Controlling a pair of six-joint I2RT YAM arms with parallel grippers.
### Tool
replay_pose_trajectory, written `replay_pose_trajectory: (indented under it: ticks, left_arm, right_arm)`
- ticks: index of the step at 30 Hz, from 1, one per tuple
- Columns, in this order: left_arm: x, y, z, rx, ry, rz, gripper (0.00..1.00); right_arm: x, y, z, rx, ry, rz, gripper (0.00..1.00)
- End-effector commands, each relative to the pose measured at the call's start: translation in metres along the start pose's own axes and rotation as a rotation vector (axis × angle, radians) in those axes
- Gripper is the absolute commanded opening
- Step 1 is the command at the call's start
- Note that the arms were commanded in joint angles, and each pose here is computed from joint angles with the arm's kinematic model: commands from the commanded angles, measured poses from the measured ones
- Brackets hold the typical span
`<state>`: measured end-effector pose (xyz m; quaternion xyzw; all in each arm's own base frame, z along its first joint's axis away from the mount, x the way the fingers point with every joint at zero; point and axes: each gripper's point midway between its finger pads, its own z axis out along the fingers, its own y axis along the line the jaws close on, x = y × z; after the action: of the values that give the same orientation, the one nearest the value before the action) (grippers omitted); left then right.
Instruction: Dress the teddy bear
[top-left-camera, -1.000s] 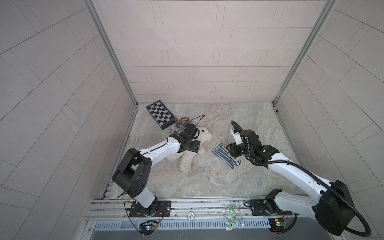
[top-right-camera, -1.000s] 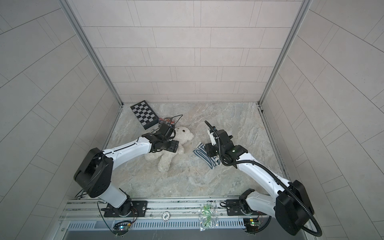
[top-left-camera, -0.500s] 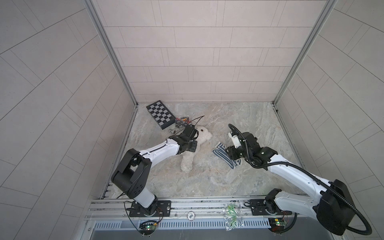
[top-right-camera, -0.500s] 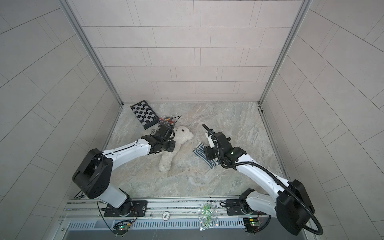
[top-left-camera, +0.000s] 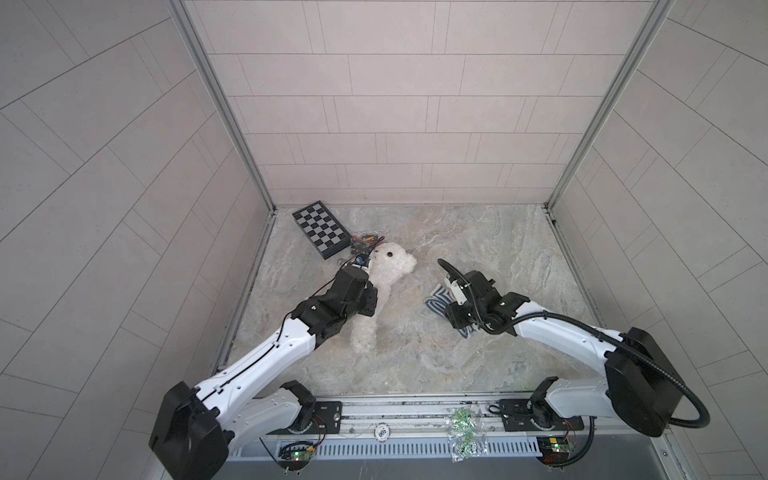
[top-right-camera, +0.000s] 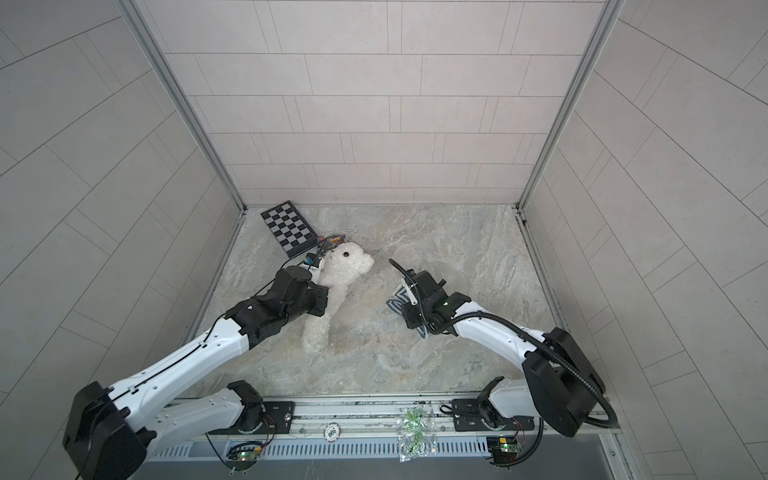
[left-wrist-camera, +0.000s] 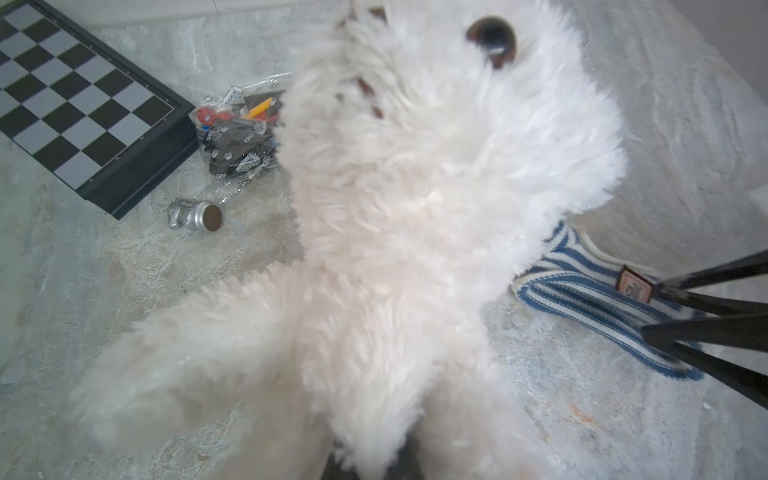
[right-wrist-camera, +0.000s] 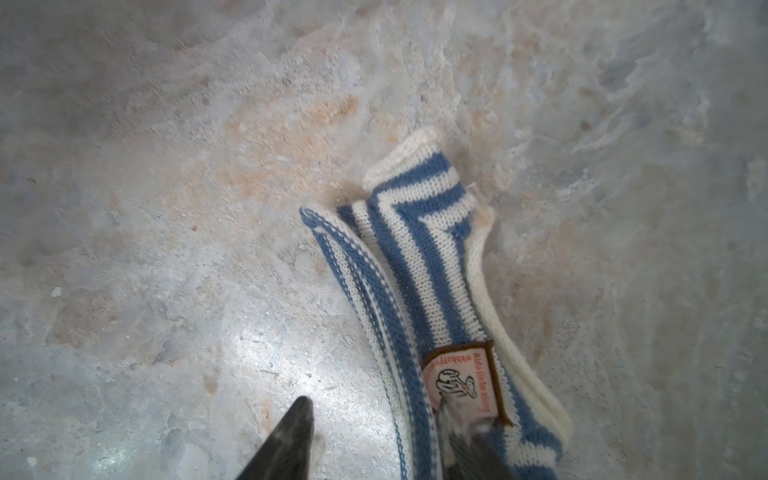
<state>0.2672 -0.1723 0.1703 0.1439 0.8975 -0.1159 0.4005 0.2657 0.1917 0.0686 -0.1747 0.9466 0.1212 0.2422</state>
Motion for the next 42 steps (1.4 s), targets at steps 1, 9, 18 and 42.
replay_pose_trajectory:
  ticks: [1, 9, 18, 42]
  left_arm:
    - [0.009, -0.006, -0.01, 0.008, -0.004, 0.053, 0.0]
    - [0.021, -0.008, -0.02, 0.053, 0.005, 0.039, 0.0]
    - [0.026, 0.001, -0.026, 0.02, -0.003, 0.04, 0.0]
    - [0.03, -0.008, -0.029, 0.076, -0.009, 0.047, 0.0]
  right_arm:
    - [-0.002, -0.001, 0.004, 0.024, 0.044, -0.024, 0.5]
    - [0.004, -0.009, 0.017, 0.077, 0.068, -0.031, 0.33]
    - [-0.001, -0.013, 0.014, 0.111, 0.054, -0.041, 0.24]
    - [-0.016, -0.025, -0.006, 0.205, -0.025, -0.07, 0.0]
